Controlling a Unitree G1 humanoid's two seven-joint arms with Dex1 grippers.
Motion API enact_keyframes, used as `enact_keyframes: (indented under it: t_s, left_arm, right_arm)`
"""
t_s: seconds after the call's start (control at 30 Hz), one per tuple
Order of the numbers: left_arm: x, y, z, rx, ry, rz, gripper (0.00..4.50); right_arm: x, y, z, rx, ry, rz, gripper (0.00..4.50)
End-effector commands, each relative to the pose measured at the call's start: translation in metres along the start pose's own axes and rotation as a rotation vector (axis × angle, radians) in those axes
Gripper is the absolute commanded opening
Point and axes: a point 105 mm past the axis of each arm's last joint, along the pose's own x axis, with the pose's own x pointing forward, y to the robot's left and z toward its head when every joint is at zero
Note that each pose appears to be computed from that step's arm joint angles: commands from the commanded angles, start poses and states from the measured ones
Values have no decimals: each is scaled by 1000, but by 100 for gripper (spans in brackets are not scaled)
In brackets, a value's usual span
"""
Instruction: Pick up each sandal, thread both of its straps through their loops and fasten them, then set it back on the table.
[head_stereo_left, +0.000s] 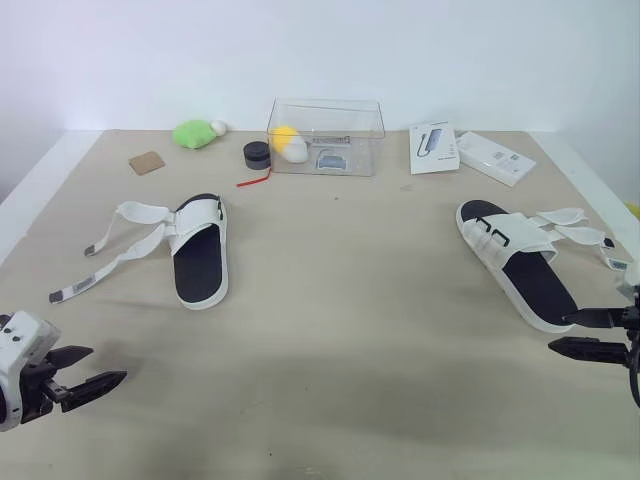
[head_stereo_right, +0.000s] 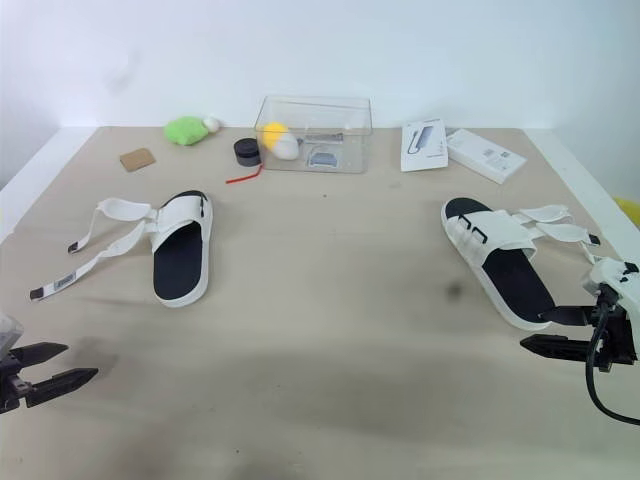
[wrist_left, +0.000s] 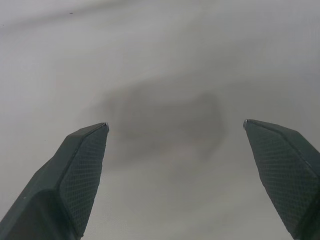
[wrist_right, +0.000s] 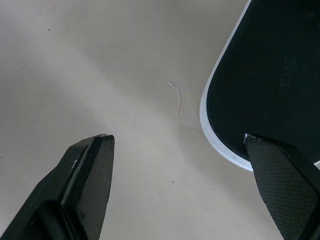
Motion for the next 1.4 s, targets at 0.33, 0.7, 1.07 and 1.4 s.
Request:
enact_keyframes:
  t_s: [0.33,0.7,1.07,1.4]
  left_arm:
    - [-2,-1,7,19,-26,5,450]
    - [-2,-1,8,18,-29,1,450]
    - [42,-69,118,89,-418,-283,450]
    - [129,-180,183,168,-559,-621,450]
  right_arm:
    - [-1,3,0,1,25,12,443]
    - [0,4,3,3,9,18,443]
    - [15,-10,87,-267,-335,-252,443]
    - [18,-46,117,-802,-259,-748,443]
